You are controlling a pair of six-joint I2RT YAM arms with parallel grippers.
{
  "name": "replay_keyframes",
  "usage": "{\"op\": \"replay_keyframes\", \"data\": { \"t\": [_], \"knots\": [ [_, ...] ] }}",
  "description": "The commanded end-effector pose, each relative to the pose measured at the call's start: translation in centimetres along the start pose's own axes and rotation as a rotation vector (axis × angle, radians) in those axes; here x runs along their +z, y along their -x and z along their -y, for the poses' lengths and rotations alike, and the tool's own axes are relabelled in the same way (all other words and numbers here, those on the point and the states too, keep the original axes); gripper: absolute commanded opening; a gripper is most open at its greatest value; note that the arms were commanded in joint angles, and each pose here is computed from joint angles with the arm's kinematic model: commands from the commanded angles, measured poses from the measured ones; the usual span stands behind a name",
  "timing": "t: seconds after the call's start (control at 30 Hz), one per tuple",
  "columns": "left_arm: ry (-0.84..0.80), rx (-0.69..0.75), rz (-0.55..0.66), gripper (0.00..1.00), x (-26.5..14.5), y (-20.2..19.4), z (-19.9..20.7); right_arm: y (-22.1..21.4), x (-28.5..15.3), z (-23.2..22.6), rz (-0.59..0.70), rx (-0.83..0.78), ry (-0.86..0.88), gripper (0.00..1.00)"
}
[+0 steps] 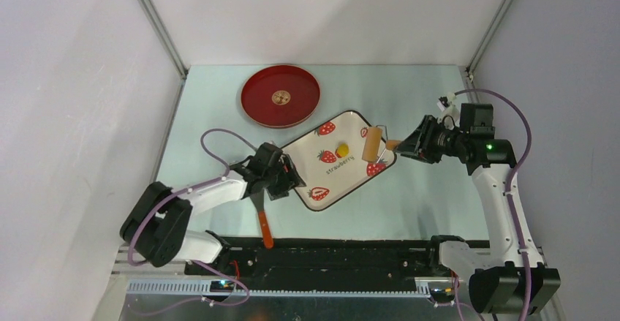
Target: Roll out the dumpling wrappers from the dough
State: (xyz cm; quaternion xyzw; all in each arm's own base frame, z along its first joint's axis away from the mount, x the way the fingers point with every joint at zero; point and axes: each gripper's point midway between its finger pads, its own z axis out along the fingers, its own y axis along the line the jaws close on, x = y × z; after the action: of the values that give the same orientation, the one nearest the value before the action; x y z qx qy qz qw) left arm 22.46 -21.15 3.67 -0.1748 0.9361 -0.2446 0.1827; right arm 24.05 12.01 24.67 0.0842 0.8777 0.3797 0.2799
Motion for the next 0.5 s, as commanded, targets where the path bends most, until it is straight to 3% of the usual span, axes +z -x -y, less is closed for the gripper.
{"op": "replay_keyframes", "data": {
  "t": [0.0,0.17,0.3,0.4,0.47],
  "knots": [
    [-0.062,-0.066,-0.004,0.65,1.2,0.6,1.2,-0.2,-0.6,-1.2,-0.016,-0.049,0.072,0.0],
    [-0.013,-0.043,-0.039,0.29,3.2,-0.2,-0.5,-0.3,-0.3,-1.1,-0.036,-0.053,0.082,0.0],
    [0.037,-0.007,-0.047,0.2,3.6,-0.7,-2.3,-0.4,-0.2,-1.0,-0.047,-0.063,0.086,0.0],
    [0.048,0.035,-0.053,0.05,3.4,-1.0,-2.9,-0.4,0.0,-0.6,-0.049,-0.072,0.076,0.0],
    [0.048,0.08,-0.052,0.01,3.1,-0.9,-3.0,-0.4,0.1,-0.4,-0.053,-0.075,0.068,0.0]
  ]
}}
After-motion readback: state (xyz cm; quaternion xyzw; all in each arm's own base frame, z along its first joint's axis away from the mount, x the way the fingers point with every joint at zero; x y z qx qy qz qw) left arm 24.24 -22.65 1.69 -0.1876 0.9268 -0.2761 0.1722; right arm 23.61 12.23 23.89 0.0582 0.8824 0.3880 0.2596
